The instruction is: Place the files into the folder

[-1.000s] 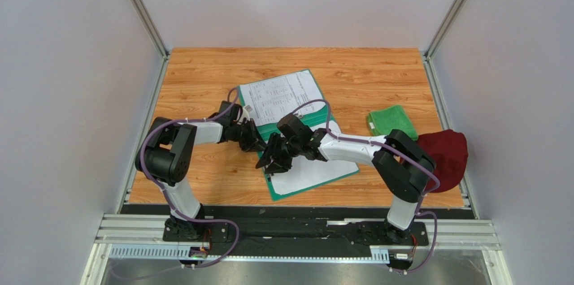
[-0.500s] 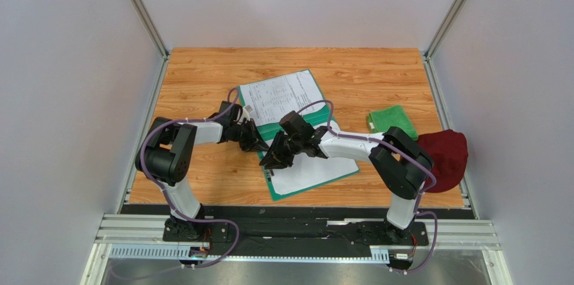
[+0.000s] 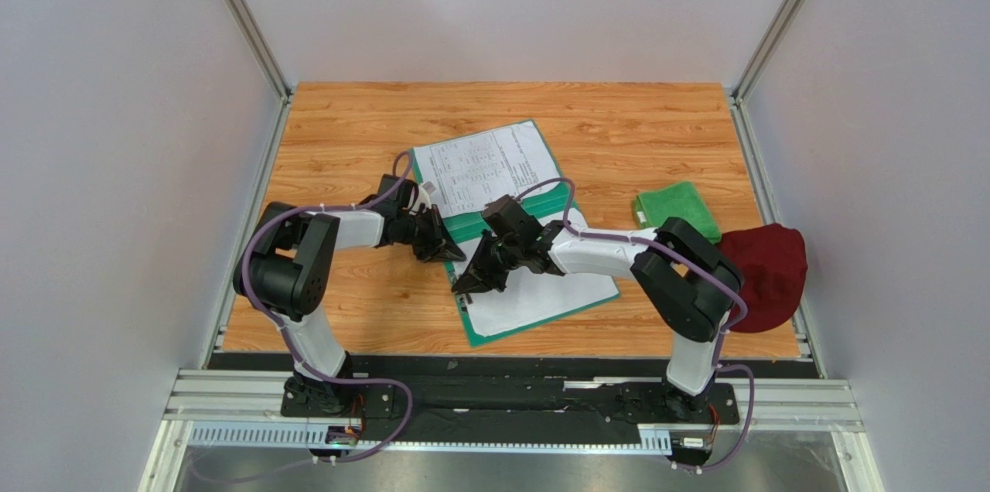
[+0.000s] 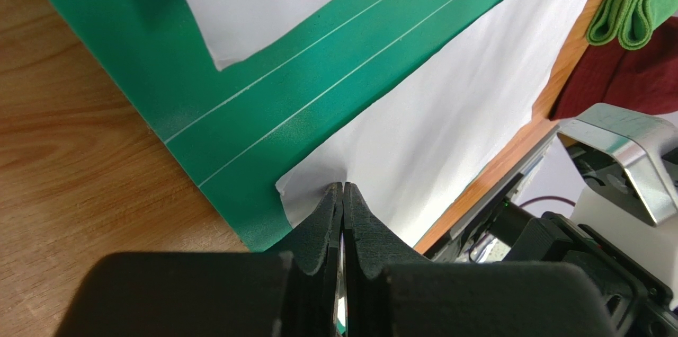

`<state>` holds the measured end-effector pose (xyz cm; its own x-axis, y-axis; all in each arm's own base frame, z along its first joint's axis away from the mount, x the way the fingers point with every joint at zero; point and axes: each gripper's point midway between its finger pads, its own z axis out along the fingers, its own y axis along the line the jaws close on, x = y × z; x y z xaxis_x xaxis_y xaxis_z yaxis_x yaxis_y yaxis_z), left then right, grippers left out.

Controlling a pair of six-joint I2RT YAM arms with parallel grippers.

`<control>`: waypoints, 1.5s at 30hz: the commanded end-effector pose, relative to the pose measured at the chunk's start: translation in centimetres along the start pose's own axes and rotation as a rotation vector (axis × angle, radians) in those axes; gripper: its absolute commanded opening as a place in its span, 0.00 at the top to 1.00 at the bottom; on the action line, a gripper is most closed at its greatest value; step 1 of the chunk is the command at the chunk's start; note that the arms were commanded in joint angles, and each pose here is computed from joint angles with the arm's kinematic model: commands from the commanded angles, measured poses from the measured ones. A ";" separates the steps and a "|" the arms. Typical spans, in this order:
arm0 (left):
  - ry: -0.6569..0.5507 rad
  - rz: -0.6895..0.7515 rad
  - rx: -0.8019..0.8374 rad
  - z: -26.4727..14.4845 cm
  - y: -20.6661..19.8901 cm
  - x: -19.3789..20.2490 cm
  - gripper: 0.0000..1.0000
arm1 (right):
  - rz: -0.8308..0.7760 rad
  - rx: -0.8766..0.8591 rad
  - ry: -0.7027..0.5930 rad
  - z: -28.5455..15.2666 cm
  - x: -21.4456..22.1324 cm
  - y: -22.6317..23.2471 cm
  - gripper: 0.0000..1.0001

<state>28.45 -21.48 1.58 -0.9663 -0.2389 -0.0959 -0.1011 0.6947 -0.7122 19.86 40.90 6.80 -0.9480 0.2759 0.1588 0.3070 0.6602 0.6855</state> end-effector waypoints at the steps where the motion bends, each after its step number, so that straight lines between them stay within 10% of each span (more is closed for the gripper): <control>1: 0.006 0.025 -0.065 0.5 1.9 0.3 0.94 | -0.015 -0.018 -0.006 -0.1 0.0 -0.4 1.00; 27: -0.007 0.050 -0.108 -0.4 1.5 -0.4 0.94 | -0.276 0.529 -0.160 1.5 -2.3 -17.2 1.00; 33: -0.064 0.111 -0.111 -3.1 -1.0 -1.7 0.55 | -0.242 0.422 -0.120 2.8 -1.4 -15.9 1.00; 38: -0.146 0.161 -0.150 -7.1 -3.0 -2.1 0.45 | -0.224 0.386 -0.105 3.1 -1.2 -15.1 1.00; 42: -0.202 0.153 -0.236 -9.5 -2.6 -1.8 0.44 | -0.211 0.356 -0.089 3.2 -0.8 -14.5 1.00; 45: -0.188 0.116 -0.267 -9.9 -1.9 -0.9 0.62 | -0.206 0.346 -0.080 3.3 -0.6 -14.5 1.00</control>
<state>28.42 -17.55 10.00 -0.9131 -0.2442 -0.3265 -0.0212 0.8282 -0.5601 18.48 40.40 2.72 -0.9903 0.1209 -0.0681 0.0396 0.7165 0.6965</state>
